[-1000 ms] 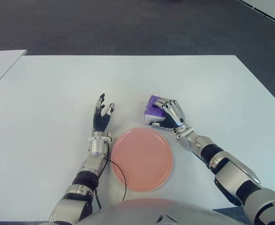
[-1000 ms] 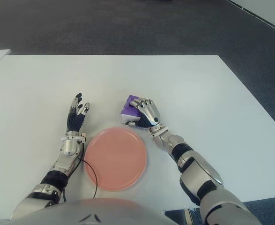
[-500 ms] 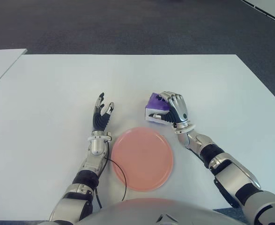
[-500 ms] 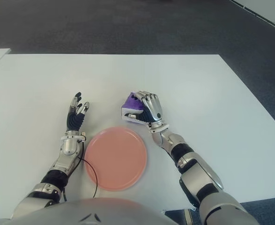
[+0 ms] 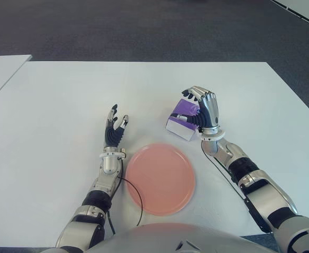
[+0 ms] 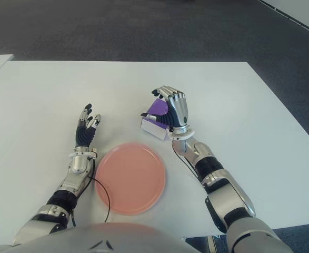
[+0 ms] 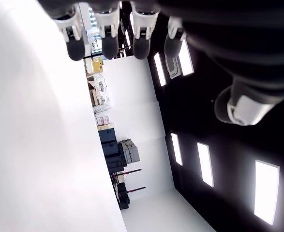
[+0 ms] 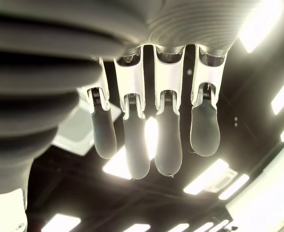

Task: Put the tissue paper into the plate.

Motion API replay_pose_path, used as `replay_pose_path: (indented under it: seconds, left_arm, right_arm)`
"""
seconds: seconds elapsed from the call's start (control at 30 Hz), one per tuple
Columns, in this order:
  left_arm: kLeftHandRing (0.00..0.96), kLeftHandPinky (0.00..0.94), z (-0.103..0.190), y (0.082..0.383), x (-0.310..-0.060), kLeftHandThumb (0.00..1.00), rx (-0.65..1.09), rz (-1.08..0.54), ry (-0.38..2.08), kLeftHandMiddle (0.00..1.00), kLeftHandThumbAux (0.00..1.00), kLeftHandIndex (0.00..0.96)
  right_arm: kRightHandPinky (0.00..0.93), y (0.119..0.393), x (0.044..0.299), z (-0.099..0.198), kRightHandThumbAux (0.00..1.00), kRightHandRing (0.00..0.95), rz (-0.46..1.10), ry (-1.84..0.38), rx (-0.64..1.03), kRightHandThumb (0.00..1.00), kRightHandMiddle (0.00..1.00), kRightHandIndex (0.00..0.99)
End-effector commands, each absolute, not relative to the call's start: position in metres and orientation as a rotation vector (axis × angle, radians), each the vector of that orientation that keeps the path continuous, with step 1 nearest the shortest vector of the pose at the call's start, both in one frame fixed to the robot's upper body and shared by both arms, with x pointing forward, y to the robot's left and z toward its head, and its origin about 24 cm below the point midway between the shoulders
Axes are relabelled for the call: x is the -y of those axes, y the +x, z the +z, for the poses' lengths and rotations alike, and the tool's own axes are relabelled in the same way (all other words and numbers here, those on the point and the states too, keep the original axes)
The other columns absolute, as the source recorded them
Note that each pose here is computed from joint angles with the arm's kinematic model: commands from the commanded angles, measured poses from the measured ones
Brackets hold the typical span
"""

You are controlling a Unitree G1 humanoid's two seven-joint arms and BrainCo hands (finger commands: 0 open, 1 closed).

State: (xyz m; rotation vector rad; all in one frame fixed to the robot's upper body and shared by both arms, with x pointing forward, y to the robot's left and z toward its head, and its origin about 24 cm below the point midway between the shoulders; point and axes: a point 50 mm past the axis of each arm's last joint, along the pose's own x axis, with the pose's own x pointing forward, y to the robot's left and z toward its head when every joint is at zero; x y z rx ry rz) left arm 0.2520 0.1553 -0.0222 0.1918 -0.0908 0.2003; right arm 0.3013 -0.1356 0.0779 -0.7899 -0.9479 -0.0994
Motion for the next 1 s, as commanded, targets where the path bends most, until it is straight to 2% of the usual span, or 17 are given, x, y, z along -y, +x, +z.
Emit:
replay_pose_path:
  seconds: [0.03,0.77,1.0]
  left_arm:
    - [0.0,0.0,-0.045,0.232,-0.158,0.029,-0.011,0.214,0.214,0.0,0.433,0.0]
    - [0.0,0.0,-0.045,0.232,-0.161,0.029,-0.01,0.209,0.209,0.0,0.423,0.0]
    - [0.0,0.0,-0.045,0.232,-0.161,0.03,-0.002,0.207,0.21,0.0,0.422,0.0]
  right_arm:
    - [0.878,0.299,0.138,0.076,0.675,0.899,-0.098,-0.772,0.924,0.855,0.542,0.406]
    - [0.867,0.297,0.136,0.07,0.676,0.891,-0.07,-0.789,0.849,0.854,0.541,0.401]
    - [0.844,0.297,0.138,0.066,0.677,0.869,0.02,-0.837,0.734,0.853,0.539,0.398]
